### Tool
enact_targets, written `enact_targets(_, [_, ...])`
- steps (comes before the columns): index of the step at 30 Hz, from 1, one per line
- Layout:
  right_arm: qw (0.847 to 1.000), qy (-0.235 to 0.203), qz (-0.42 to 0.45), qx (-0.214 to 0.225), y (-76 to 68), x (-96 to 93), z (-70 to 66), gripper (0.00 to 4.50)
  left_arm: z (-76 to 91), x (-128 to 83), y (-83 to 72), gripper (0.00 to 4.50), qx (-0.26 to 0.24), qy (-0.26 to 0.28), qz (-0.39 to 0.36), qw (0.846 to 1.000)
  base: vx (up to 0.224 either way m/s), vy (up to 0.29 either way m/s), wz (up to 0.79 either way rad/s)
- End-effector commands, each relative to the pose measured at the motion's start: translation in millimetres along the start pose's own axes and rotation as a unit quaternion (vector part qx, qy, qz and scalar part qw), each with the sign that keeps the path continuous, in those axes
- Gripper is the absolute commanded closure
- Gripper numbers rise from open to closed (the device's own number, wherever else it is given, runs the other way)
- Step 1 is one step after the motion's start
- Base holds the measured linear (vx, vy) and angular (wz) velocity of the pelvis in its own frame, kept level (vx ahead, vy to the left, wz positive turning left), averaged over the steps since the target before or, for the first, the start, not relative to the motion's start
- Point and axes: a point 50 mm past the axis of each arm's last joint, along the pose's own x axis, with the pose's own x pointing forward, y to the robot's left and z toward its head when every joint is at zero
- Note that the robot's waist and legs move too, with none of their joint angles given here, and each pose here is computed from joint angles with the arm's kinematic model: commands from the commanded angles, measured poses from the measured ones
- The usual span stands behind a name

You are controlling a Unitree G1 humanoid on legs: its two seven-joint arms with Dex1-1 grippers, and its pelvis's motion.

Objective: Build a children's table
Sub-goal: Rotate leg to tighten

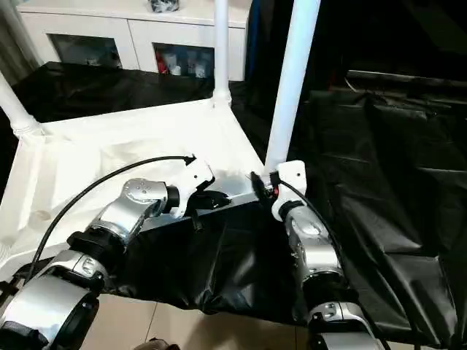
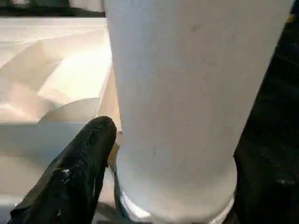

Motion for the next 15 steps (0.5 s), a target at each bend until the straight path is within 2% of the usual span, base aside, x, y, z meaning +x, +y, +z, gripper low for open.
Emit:
enact_targets(1, [0.993, 0.012, 0.118, -0.025, 25.8, 3.5, -0.2, 0.6, 14.2, 8, -13.2, 4.5, 0.024, -0.039, -0.06, 0.997, 0.0, 0.0, 0.0])
enact_targets(4, [0.986, 0.027, 0.156, -0.06, 16.0, -4.1, -1.0, 0.6, 10.2, 1, -11.6, 4.5, 0.029, -0.031, -0.077, 0.996, 0.0, 0.0, 0.0])
enact_targets(7, [0.979, 0.038, 0.187, -0.067, 9.6, -10.1, -1.4, 0.6, 7.2, -5, -10.0, 4.5, 0.033, -0.023, -0.088, 0.995, 0.0, 0.0, 0.0])
enact_targets(8, [0.971, 0.047, 0.22, -0.077, 5.8, -16.3, -2.0, 0.6, 4.5, -9, -9.2, 4.5, 0.036, -0.018, -0.1, 0.994, 0.0, 0.0, 0.0])
enact_targets(9, [0.955, 0.066, 0.275, -0.088, 1.0, -26.9, -3.2, 0.6, 0.6, -17, -7.8, 4.5, 0.038, -0.008, -0.118, 0.992, 0.0, 0.0, 0.0])
enact_targets(15, [0.92, 0.101, 0.368, -0.091, -3.9, -43.2, -4.0, 0.6, -7.0, -32, -3.5, 4.5, 0.042, 0.014, -0.136, 0.99, 0.0, 0.0, 0.0])
